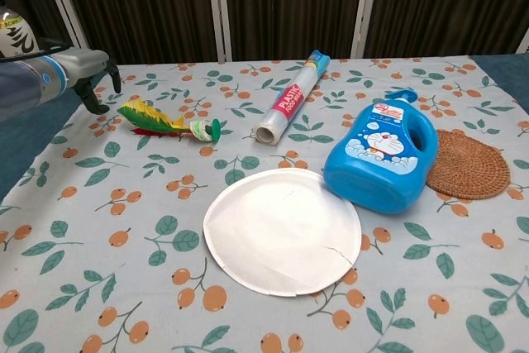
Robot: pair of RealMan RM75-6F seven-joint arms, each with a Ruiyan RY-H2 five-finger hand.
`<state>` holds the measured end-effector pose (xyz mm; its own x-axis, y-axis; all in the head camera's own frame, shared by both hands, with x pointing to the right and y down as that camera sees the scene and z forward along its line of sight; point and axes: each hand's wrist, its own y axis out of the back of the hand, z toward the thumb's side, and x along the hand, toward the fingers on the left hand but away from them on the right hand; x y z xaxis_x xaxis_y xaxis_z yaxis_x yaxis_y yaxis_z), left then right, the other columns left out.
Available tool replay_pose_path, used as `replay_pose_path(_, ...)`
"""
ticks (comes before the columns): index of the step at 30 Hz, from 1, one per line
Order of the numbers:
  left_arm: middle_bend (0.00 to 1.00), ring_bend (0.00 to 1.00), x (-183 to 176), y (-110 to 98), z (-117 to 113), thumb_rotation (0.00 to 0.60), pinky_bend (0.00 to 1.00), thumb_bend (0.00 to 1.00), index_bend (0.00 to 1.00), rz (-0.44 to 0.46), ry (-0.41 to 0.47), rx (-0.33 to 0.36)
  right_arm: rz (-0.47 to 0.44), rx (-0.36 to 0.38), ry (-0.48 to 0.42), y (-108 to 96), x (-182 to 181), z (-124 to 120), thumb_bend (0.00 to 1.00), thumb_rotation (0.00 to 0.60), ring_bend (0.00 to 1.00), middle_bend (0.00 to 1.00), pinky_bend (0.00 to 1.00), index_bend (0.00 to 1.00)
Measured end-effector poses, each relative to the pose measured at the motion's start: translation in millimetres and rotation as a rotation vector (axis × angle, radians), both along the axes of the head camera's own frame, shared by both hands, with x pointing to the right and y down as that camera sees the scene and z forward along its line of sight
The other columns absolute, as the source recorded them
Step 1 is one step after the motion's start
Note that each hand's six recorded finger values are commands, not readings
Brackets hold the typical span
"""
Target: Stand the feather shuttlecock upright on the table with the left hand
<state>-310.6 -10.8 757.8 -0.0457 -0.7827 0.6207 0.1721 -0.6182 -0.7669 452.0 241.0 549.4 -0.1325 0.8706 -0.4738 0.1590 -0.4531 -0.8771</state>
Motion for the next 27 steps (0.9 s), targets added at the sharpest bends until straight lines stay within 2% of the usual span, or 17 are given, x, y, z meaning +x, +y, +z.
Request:
replay_pose_path(17,0.00,0.00,20.8,1.7,18.5,0.600,0.00,0.41,0.35,-0.005,0.025,-0.043,0.019,0.002,-0.005,1.3,3.2,-2.7,0.15,0.600,0.00,0.00,0.00,0.00)
replay_pose_path(27,0.00,0.00,31.8,6.8,23.2,0.600,0.00,0.50,0.50,-0.015,0.074,-0.059,0.014,0.004,-0.006,1.7,2.8,-3.4,0.15,0.600,0.00,0.00,0.00,0.00)
